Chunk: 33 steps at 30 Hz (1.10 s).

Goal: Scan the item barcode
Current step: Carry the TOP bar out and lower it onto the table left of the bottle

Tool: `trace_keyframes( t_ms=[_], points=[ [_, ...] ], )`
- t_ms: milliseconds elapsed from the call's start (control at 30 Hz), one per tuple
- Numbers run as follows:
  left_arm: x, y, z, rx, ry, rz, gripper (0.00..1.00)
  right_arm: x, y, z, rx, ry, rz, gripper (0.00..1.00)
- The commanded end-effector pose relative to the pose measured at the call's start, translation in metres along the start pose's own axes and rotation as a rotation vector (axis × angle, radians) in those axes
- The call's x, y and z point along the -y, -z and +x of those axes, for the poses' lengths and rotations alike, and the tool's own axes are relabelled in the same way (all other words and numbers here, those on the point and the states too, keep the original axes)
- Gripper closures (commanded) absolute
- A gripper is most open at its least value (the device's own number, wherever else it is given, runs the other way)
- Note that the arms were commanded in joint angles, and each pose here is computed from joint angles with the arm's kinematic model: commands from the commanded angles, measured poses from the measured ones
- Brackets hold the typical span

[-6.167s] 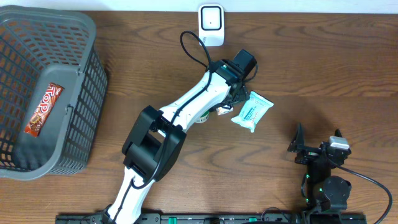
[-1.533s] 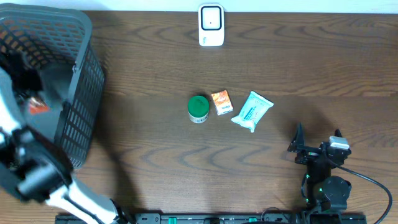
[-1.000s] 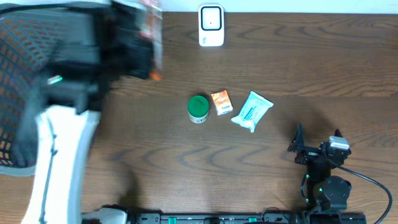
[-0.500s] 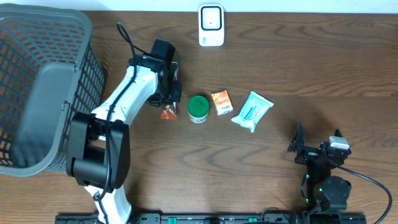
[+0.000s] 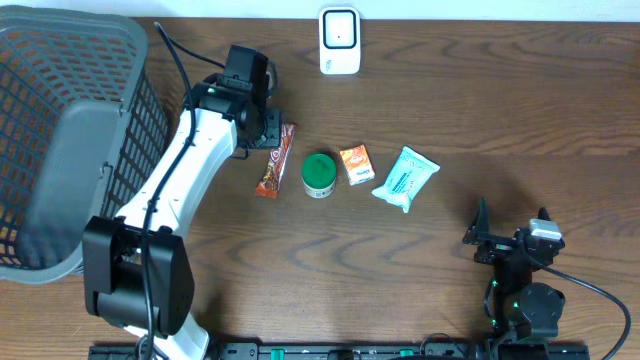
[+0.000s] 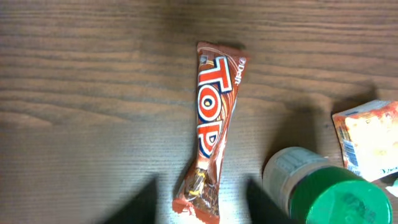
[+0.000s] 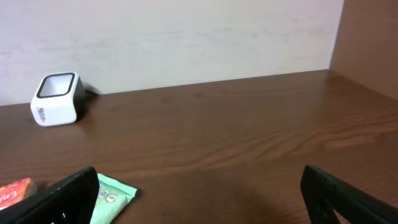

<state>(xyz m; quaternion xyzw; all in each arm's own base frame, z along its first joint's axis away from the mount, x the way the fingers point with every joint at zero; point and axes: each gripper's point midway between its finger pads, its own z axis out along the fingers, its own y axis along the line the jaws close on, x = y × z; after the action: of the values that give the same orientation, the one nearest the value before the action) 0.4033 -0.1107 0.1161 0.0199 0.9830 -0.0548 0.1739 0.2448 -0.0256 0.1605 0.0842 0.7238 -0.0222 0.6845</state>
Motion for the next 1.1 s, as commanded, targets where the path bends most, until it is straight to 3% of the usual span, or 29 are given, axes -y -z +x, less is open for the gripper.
trace_keyframes(
  t_ms=[0,267,500,733,867,1000,1067],
  points=[
    [0.005,-0.006,-0.004,0.012,0.014,0.026,0.93,0.001,0.000,0.001,0.001,0.015,0.002,0.01],
    [0.004,-0.049,0.017,-0.081,0.076,0.029,0.92,0.001,0.000,0.001,0.001,0.015,0.002,0.01],
    [0.021,-0.085,0.047,-0.235,0.094,0.134,0.93,0.001,0.000,0.001,0.001,0.015,0.002,0.01],
    [0.017,-0.090,0.073,-0.339,0.118,0.116,0.93,0.001,0.000,0.001,0.001,0.015,0.002,0.01],
    [0.022,-0.065,0.052,-0.258,0.106,0.138,0.93,0.001,0.000,0.001,0.001,0.015,0.002,0.01],
    [0.020,-0.013,0.000,-0.009,0.073,0.112,0.93,0.001,0.000,0.001,0.001,0.015,0.002,0.01],
    [0.019,-0.006,-0.012,0.048,0.068,0.108,0.93,0.001,0.000,0.001,0.001,0.015,0.002,0.01]
  ],
)
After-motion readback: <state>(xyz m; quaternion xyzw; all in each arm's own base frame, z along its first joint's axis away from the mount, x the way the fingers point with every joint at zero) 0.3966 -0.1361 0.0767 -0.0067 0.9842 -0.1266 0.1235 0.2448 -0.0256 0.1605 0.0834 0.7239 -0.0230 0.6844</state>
